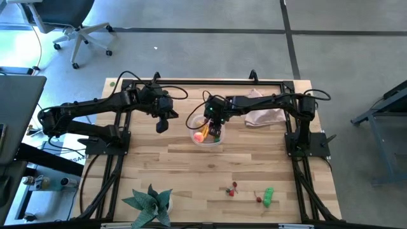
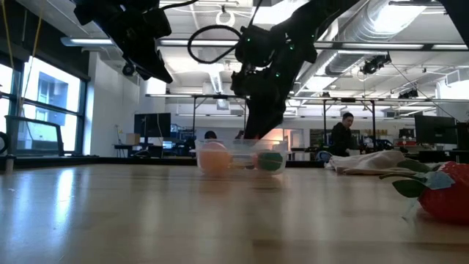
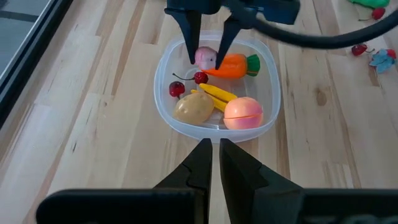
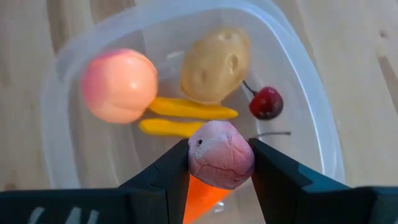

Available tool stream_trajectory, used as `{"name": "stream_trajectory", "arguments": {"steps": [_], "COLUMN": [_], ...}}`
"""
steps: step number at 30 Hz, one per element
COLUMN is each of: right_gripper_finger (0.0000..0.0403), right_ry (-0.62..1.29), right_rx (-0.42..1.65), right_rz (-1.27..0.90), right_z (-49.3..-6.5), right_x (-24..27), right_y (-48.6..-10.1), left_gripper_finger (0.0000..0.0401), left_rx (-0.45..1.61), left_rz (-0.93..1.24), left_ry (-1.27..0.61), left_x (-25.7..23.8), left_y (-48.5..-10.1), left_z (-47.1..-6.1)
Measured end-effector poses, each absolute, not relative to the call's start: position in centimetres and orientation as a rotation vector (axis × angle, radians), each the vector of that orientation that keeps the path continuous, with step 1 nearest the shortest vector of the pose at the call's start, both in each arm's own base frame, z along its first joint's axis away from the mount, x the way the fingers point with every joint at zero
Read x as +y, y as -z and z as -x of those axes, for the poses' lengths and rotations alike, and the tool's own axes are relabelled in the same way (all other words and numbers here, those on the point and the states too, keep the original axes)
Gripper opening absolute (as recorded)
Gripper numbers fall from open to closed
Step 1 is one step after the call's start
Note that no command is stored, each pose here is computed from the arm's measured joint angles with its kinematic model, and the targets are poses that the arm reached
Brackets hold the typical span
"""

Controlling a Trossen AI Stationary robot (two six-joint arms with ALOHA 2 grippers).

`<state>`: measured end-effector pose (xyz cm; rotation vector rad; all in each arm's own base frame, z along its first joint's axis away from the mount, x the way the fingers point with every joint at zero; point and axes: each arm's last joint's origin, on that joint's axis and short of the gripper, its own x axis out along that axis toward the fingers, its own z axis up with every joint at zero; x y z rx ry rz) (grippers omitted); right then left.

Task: Pick and placing Produce into tupperware
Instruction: Put the pink peach into the transparent bin

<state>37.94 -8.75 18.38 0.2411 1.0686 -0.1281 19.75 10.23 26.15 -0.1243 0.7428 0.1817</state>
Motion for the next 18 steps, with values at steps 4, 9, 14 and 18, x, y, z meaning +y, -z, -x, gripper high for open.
{"name": "stream_trajectory", "arguments": {"steps": [4, 9, 14, 18], "right_gripper_finger": [0.0142, 0.0142, 0.0142, 0.0142], "right_ry": [0.134, 0.139, 0.142, 0.142], "right_rx": [1.065, 1.06, 1.071, 1.074], "right_rz": [-0.246, -0.255, -0.265, -0.266], "right_z": [-38.07, -38.11, -38.14, -38.24], "right_x": [-9.05, -9.04, -9.04, -9.08], "right_y": [-18.08, -18.1, -17.77, -17.49], "left_gripper_finger": [0.0021, 0.0021, 0.0021, 0.0021], "left_rx": [0.743, 0.743, 0.743, 0.743], "left_rz": [0.124, 0.124, 0.124, 0.124], "left_ry": [-0.182, -0.182, -0.182, -0.182], "left_x": [10.22, 10.23, 10.23, 10.23], "left_y": [-26.15, -26.15, -26.15, -26.15], "left_z": [-19.75, -19.75, -19.75, -19.75]}}
